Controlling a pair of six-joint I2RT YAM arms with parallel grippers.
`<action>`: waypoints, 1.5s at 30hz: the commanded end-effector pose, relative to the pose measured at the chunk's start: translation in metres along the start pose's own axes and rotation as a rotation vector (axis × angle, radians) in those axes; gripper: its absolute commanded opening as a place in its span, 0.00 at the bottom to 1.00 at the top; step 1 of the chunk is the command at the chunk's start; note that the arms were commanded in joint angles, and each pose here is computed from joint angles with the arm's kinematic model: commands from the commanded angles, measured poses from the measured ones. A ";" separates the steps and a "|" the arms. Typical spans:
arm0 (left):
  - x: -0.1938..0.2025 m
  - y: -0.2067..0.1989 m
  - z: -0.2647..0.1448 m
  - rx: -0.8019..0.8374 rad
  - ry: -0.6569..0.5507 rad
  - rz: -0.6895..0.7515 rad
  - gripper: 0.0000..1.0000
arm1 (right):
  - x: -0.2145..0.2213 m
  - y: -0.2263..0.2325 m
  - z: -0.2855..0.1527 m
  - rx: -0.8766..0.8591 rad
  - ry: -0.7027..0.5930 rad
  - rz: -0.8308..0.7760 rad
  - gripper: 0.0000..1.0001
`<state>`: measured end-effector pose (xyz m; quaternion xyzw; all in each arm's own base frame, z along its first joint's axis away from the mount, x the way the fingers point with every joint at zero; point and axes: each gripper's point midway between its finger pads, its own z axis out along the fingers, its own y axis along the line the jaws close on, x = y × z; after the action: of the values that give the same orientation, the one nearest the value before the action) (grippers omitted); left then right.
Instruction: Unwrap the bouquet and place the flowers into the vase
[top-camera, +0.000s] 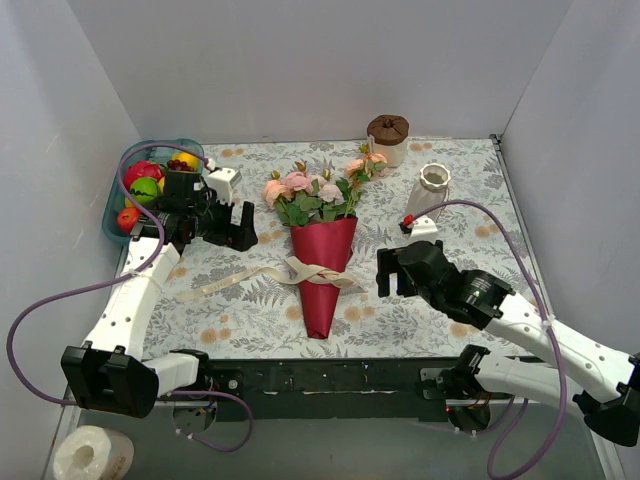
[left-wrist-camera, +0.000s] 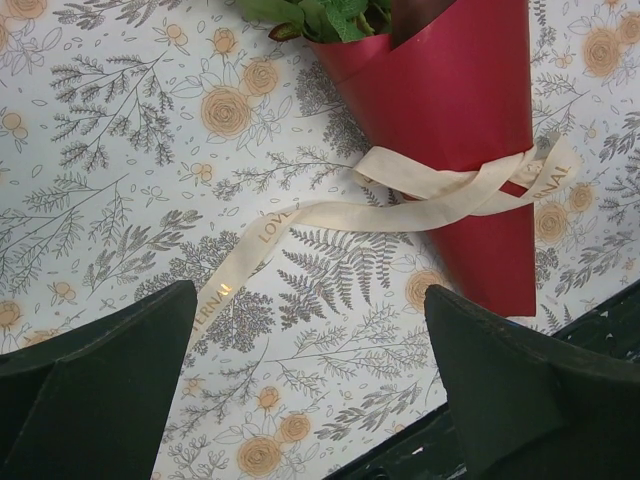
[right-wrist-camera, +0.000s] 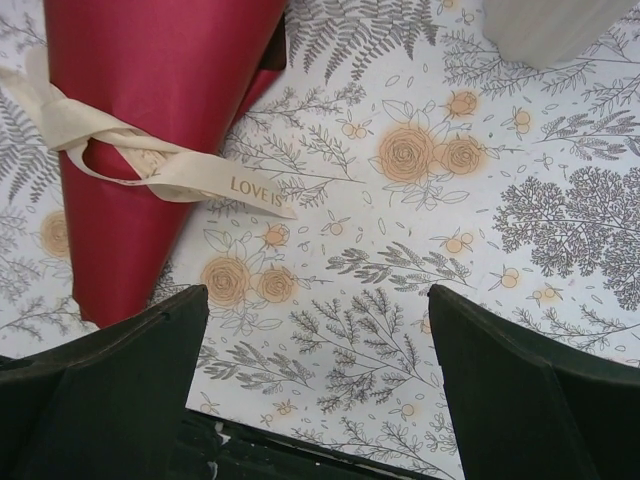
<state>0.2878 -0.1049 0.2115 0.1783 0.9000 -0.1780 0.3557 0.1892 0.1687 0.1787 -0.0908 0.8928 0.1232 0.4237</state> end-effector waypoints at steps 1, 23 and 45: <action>0.004 -0.006 -0.001 0.034 0.012 0.024 0.98 | 0.009 -0.003 0.010 0.035 0.034 -0.046 0.98; 0.055 0.013 0.037 0.024 0.161 0.054 0.98 | 0.076 0.005 0.082 0.005 0.148 -0.236 0.87; 0.067 0.019 0.042 0.010 0.200 0.079 0.98 | 0.071 0.029 0.141 -0.014 0.071 -0.343 0.84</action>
<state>0.2722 -0.0950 0.1290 0.2219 0.9272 -0.1578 0.2574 0.2283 0.2172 0.0294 -0.2526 0.8945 0.0286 0.3679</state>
